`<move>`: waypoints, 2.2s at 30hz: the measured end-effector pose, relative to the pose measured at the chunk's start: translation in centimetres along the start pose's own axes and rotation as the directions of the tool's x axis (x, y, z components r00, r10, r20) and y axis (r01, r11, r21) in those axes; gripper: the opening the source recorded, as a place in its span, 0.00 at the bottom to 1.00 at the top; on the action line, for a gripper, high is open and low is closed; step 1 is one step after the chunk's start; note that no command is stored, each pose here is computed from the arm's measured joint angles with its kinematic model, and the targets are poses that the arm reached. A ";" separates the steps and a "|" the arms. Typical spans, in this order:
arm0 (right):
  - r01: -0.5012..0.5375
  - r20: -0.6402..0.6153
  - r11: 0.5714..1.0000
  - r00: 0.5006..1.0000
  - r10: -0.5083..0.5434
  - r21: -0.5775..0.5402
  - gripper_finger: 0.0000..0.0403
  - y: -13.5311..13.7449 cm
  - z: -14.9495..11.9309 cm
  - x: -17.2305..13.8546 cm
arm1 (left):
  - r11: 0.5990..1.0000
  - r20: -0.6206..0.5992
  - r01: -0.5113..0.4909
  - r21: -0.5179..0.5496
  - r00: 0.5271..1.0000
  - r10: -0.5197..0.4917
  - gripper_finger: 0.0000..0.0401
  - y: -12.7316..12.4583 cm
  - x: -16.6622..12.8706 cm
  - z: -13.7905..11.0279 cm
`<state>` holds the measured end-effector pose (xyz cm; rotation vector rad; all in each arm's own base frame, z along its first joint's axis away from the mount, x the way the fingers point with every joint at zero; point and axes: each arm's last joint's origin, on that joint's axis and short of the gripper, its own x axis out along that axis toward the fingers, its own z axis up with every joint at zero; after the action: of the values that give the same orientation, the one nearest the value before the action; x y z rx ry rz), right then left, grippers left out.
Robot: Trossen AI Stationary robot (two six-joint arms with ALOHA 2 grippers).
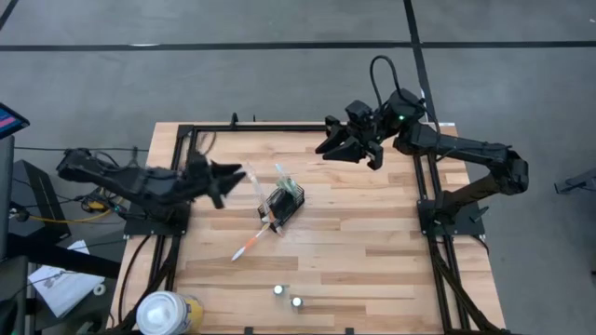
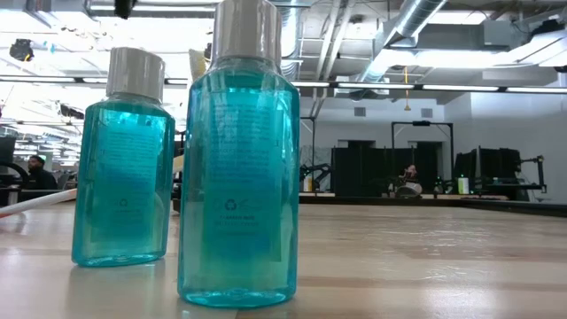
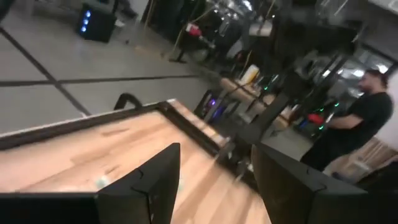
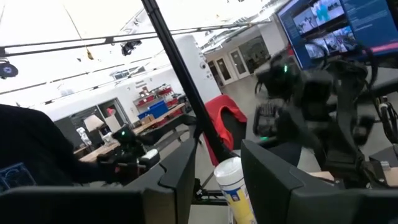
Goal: Pick & Place toothbrushing station
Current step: Put the orange toothbrush into the wire organizer
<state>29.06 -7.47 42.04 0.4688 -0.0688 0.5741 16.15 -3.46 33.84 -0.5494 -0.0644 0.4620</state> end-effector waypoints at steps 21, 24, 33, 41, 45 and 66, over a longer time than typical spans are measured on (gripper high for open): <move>0.013 0.011 1.000 1.000 -0.013 -0.001 0.30 0.0 0.0 0.1 | 0.978 -0.821 -0.208 0.015 0.556 0.131 0.55 2.8 2.0 -12.3; 0.008 0.007 1.000 1.000 -0.008 0.001 0.30 0.1 -0.1 0.2 | 0.966 -0.838 -0.251 0.056 0.515 0.182 0.57 3.8 2.5 -14.6; -0.001 0.000 1.000 1.000 0.001 0.001 0.30 0.1 -0.1 0.2 | 0.961 -0.778 -0.272 0.054 0.591 0.211 0.55 4.0 4.0 -16.2; -0.002 -0.001 1.000 1.000 0.002 -0.002 0.30 0.1 -0.1 0.2 | 0.956 -0.782 -0.279 0.095 0.574 0.245 0.55 4.3 4.7 -17.2; -0.002 -0.001 1.000 1.000 0.002 -0.003 0.30 0.1 -0.1 0.2 | 0.960 -0.772 -0.270 0.079 0.593 0.230 0.55 4.4 5.2 -17.2; -0.003 0.002 1.000 1.000 0.003 -0.022 0.30 0.1 -0.1 0.2 | 0.962 -0.825 -0.257 0.094 0.521 0.220 0.38 5.1 6.2 -18.3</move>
<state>29.20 -7.21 42.02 0.4476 -0.0776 0.5750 22.90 -5.87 15.26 -0.7809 0.9550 0.4257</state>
